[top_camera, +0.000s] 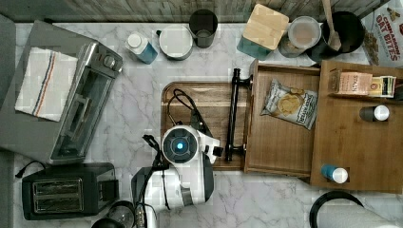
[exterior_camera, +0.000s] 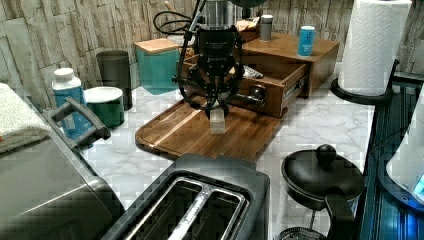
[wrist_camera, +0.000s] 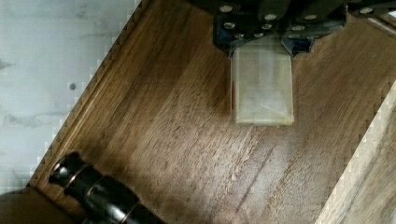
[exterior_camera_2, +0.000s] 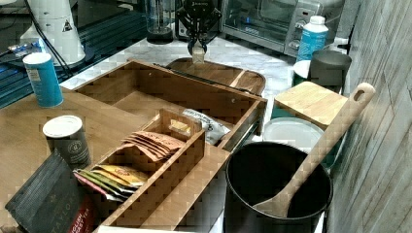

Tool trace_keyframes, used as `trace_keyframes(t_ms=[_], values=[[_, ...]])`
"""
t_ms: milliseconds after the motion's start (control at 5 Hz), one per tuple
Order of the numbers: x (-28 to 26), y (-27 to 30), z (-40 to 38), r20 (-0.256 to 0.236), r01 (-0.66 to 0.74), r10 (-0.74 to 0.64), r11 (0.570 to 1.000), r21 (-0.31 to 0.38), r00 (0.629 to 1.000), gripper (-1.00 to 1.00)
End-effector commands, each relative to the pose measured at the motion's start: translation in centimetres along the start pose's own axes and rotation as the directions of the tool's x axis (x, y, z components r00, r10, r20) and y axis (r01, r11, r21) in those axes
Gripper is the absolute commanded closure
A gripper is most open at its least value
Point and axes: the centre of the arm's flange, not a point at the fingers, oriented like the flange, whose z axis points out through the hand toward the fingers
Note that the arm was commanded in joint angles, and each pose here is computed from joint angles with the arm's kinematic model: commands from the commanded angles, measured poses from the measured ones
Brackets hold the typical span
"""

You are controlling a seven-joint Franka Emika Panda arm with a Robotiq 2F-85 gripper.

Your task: Place the butter on the board.

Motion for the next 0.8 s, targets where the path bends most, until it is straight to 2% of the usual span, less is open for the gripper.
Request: trace_keyframes(t_ms=[200,600,800], values=[[-1.3,-1.7,0.5,0.035,0.008,-0.009,0.999,0.049,0.999,1.0],[-1.8,-1.0,2.5,0.042,-0.005,0.006,1.0,-0.023,0.999,1.0],[-1.3,-0.3,2.7,0.052,0.008,-0.007,1.0,-0.03,0.999,1.0]])
